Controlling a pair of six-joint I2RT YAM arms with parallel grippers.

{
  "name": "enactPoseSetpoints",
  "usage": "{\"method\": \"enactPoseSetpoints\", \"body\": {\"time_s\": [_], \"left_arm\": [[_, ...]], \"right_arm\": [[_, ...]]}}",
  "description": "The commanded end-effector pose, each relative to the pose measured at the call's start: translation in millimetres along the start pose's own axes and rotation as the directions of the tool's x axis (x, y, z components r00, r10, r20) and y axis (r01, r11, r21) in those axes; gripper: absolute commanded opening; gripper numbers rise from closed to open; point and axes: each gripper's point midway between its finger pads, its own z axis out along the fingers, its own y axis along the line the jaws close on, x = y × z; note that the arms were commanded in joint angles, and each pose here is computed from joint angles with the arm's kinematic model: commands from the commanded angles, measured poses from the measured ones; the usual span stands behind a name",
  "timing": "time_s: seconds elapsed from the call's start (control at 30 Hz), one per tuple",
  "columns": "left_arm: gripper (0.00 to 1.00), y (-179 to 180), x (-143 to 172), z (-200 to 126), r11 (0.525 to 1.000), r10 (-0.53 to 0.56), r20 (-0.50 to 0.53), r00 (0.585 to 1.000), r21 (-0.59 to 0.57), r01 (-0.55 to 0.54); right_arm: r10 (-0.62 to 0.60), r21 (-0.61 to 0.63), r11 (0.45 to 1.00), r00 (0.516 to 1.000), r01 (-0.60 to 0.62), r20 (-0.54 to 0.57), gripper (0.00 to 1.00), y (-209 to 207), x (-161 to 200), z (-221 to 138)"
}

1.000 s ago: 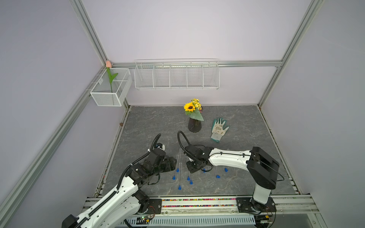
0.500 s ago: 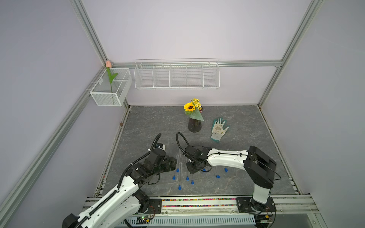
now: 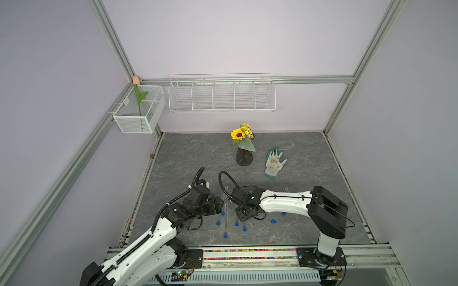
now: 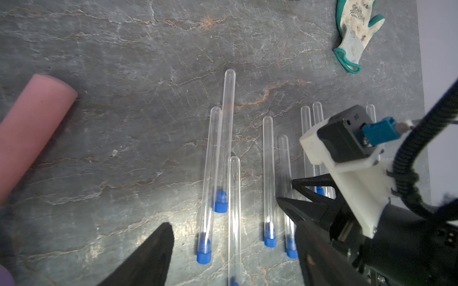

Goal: Remove stoppers from test tubes
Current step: Pick up the test tube at the center of the board.

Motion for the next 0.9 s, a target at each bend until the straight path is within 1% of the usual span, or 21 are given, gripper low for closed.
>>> {"method": "enactPoseSetpoints", "body": {"time_s": [0.0,0.1,0.2,0.33,0.53,0.67,0.77,0.87], "left_arm": [[0.79,-0.7,-1.5,0.5,1.0,-0.023,0.003,1.0,0.006,0.023],[0.79,-2.0,-1.5,0.2,1.0,-0.027,0.001,1.0,0.012,0.027],[0.79,-2.7,-1.6,-0.6,0.999,-0.03,0.0,1.0,0.014,0.03],[0.79,-3.4,-2.0,-2.8,1.0,-0.027,-0.003,1.0,0.013,0.027],[0.8,-3.8,-2.4,-4.4,1.0,-0.027,-0.005,1.0,0.01,0.027],[0.79,-6.2,-4.5,-5.8,1.0,-0.026,-0.008,1.0,0.01,0.026],[0.79,-10.2,-7.7,-6.7,1.0,-0.024,-0.006,1.0,0.018,0.024],[0.79,-14.7,-10.0,-6.8,0.999,-0.024,-0.011,1.0,0.028,0.024]], "right_arm": [[0.024,0.076,0.997,0.993,-0.015,-0.115,0.38,-17.9,40.9,5.6],[0.032,0.077,0.997,0.992,-0.023,-0.119,0.35,-18.8,46.9,7.4],[0.036,0.09,0.996,0.991,-0.025,-0.126,0.29,-20.8,49.7,10.0],[0.056,0.12,0.992,0.991,-0.041,-0.124,0.26,-25.8,49.0,9.2],[0.073,0.122,0.991,0.992,-0.06,-0.107,0.21,-24.8,42.9,8.6],[0.082,0.112,0.991,0.994,-0.074,-0.067,0.18,-22.9,33.1,2.6],[0.092,0.097,0.991,0.996,-0.09,-0.016,0.15,-22.7,22.2,-6.8],[0.105,0.064,0.992,0.994,-0.108,0.037,0.14,-22.8,10.1,-18.8]]}}
